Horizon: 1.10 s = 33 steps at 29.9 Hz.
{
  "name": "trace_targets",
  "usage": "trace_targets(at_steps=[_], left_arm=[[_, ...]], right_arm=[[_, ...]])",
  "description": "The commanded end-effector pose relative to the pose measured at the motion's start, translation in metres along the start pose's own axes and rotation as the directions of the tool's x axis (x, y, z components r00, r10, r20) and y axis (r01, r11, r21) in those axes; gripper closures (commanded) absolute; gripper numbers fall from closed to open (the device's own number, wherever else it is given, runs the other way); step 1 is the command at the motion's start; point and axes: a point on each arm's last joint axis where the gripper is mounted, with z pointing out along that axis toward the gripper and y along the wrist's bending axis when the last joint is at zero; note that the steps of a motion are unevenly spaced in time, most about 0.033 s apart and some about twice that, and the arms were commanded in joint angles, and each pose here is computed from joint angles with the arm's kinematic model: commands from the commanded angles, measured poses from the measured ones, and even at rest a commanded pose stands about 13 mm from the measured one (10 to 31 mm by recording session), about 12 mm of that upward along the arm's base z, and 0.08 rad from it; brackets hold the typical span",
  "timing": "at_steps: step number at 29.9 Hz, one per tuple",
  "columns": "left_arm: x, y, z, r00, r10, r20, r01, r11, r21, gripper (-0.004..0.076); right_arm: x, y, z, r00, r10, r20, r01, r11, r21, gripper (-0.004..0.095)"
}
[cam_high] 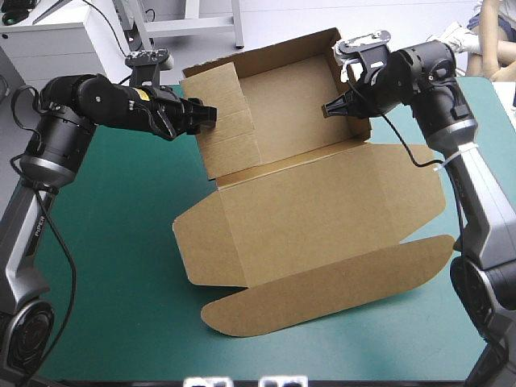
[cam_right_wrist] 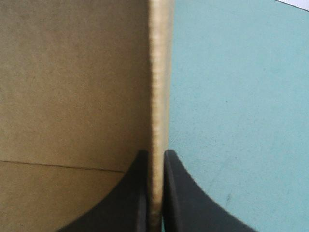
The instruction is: Fold the box
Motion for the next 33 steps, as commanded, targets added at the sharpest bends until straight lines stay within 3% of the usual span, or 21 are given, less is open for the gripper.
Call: trace_targets(at_steps=[1,10,19,26,33], left_arm=[[-0.007,-0.012,-0.025,0.994,0.021,0.104,-0.022,1.0,0.01,0.0337],[-0.007,-0.006,-0.018,0.995,-0.052,0.083,0.054,0.998,-0.02,0.0202],[-0.006,-0.013,-0.018,0.993,-0.096,0.068,0.093,0.994,0.053,0.0208],[-0.007,-0.009,-0.013,0.993,-0.095,0.068,0.093,0.995,0.03,0.0209],[-0.002,-0.002,0.004,0.992,-0.121,-0.021,0.121,0.993,-0.004,0.0209]], right_arm=[[-0.005,0.0,-0.036,0.996,0.006,0.087,-0.005,1.0,-0.007,0.0921],[-0.005,0.0,-0.036,0.996,0.016,0.087,-0.015,1.0,-0.012,0.0922],[-0.005,0.012,-0.038,0.996,0.008,0.091,-0.005,0.999,-0.034,0.0921],[-0.005,0.028,-0.048,0.992,-0.023,0.121,0.029,0.998,-0.05,0.0921],[-0.004,0.037,-0.056,0.99,-0.032,0.135,0.041,0.997,-0.065,0.092]])
